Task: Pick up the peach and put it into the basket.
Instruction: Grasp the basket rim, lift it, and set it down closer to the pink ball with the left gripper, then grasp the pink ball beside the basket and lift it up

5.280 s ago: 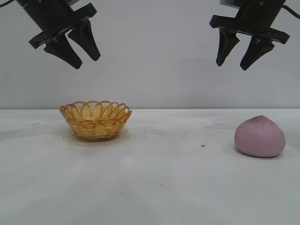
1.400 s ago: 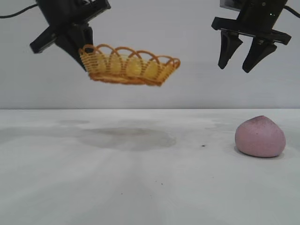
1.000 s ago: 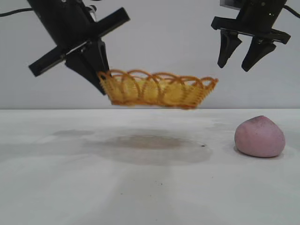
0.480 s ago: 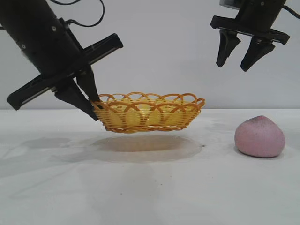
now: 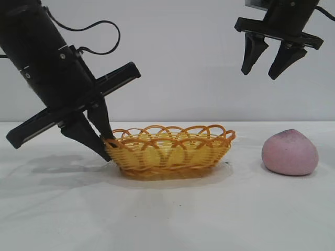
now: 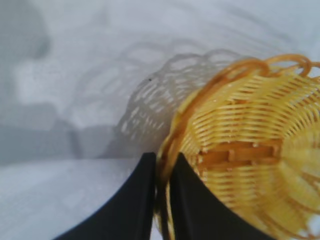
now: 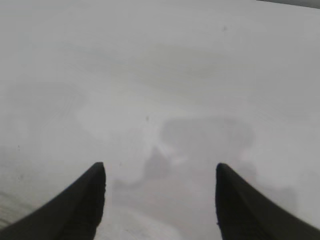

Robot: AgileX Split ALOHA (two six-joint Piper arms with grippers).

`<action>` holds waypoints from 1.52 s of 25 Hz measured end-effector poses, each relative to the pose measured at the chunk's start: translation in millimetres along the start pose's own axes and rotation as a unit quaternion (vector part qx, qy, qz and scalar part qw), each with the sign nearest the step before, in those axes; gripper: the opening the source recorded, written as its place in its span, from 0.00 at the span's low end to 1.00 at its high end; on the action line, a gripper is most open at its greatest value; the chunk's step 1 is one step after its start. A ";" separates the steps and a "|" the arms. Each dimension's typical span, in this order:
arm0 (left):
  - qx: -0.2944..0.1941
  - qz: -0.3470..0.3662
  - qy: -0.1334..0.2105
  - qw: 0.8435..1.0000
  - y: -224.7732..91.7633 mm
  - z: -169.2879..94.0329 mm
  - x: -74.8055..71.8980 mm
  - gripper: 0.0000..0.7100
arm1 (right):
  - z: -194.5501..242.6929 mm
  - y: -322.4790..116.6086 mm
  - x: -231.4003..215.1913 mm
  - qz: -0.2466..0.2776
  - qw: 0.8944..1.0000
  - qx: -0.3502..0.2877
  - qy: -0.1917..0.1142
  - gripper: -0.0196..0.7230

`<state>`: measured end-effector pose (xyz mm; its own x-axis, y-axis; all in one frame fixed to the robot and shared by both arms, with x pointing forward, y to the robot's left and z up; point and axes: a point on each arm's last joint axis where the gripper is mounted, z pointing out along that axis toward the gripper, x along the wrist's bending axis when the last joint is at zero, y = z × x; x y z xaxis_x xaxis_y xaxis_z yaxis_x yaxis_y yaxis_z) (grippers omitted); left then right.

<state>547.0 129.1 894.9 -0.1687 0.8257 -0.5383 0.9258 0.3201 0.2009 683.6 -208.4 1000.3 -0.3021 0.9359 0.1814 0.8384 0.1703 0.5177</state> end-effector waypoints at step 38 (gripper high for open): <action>0.060 0.443 0.208 0.870 62.1 -114.3 -20.3 0.75 | 0.0 -1.9 0.6 0.000 1.000 0.010 0.004 0.64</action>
<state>569.2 185.3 1011.8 0.5450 0.8281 0.1311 0.7792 -0.5580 0.2855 681.8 -208.1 999.4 -0.3048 0.9338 0.1876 0.8478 0.1763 0.5001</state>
